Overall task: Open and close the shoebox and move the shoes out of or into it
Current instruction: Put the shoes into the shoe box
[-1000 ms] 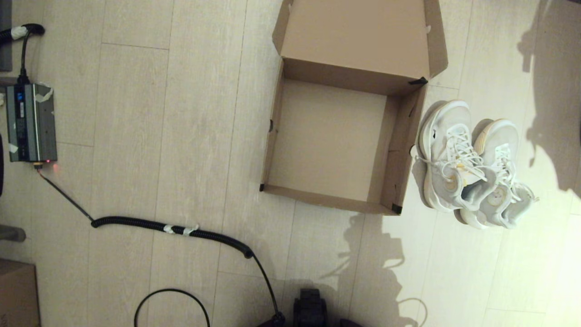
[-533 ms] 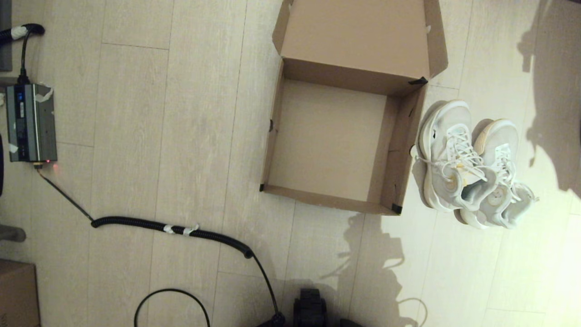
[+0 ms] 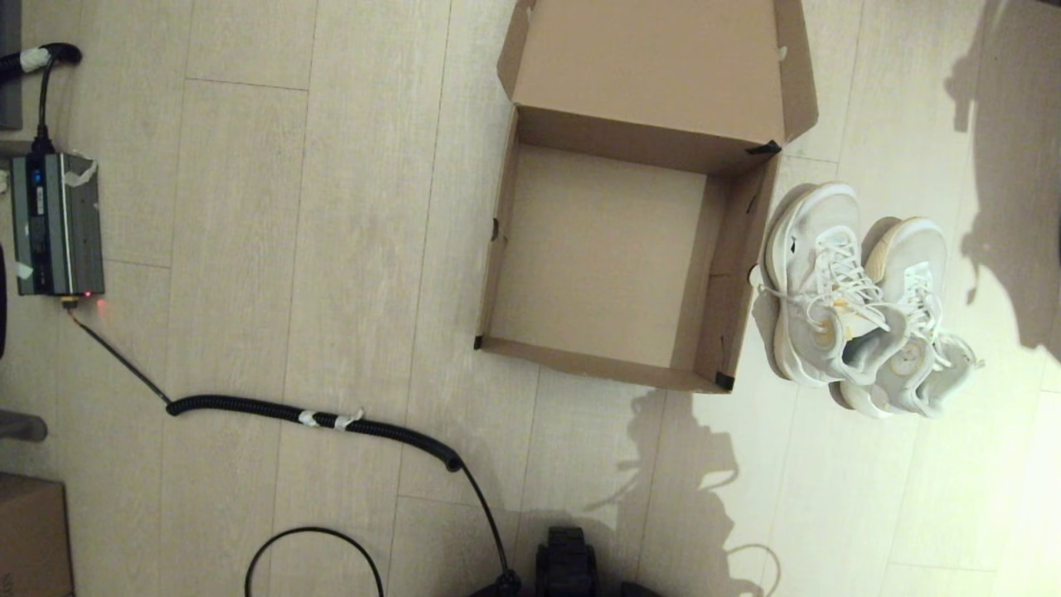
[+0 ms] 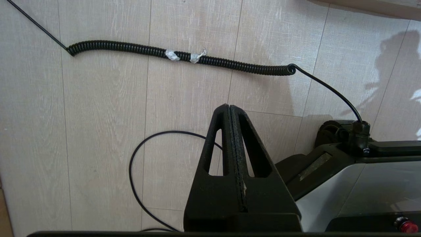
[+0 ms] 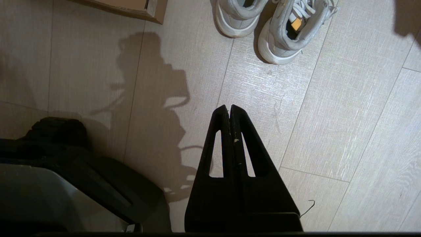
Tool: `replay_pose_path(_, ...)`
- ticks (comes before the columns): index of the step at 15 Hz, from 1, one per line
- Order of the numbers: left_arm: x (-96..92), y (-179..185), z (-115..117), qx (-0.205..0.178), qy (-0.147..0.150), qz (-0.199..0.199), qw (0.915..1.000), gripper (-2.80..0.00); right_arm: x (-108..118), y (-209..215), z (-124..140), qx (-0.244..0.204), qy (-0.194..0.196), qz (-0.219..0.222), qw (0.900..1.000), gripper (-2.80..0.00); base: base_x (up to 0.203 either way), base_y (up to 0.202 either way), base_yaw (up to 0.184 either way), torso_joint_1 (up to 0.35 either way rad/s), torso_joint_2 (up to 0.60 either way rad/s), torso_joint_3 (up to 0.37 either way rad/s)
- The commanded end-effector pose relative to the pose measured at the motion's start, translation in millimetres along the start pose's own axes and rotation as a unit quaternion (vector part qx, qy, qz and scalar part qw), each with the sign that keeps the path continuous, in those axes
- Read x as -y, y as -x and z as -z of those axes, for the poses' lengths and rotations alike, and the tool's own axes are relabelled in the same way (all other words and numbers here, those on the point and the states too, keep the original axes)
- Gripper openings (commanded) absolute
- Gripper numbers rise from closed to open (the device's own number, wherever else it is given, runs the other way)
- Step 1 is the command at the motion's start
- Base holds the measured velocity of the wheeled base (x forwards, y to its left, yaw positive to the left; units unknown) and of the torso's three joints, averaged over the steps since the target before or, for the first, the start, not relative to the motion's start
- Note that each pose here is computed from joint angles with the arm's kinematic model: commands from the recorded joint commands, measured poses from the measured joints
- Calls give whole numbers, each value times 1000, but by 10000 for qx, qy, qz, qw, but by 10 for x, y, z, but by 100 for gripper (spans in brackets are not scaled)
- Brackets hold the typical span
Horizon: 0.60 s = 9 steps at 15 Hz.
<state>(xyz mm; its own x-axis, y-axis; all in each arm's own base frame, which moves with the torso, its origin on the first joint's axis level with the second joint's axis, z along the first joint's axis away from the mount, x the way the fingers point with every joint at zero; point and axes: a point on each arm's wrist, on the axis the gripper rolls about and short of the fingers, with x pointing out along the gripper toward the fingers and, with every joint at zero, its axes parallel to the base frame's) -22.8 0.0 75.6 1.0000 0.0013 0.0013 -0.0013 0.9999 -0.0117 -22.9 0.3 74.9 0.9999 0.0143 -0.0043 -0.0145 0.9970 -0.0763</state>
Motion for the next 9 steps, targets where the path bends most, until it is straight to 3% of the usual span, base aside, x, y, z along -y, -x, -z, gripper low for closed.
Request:
replay_pose_path(1, 0, 0, 0, 1, 3, -1, 10000, -280, 0, -1, 2, -6, -10, 2, 10000, -280, 0, 0, 0, 0, 0, 0)
replay_pose_path(5, 0, 0, 0, 1, 3, -1, 10000, -280, -1, 2, -15, 38, 56, -39, 10000, -280, 0, 0, 0, 0, 0, 0)
replay_pose_path(9, 0, 0, 0, 1, 3, -1, 10000, -280, 9, 93, -463, 574, 96, -519, 9970, -280, 0, 0, 0, 0, 0, 0)
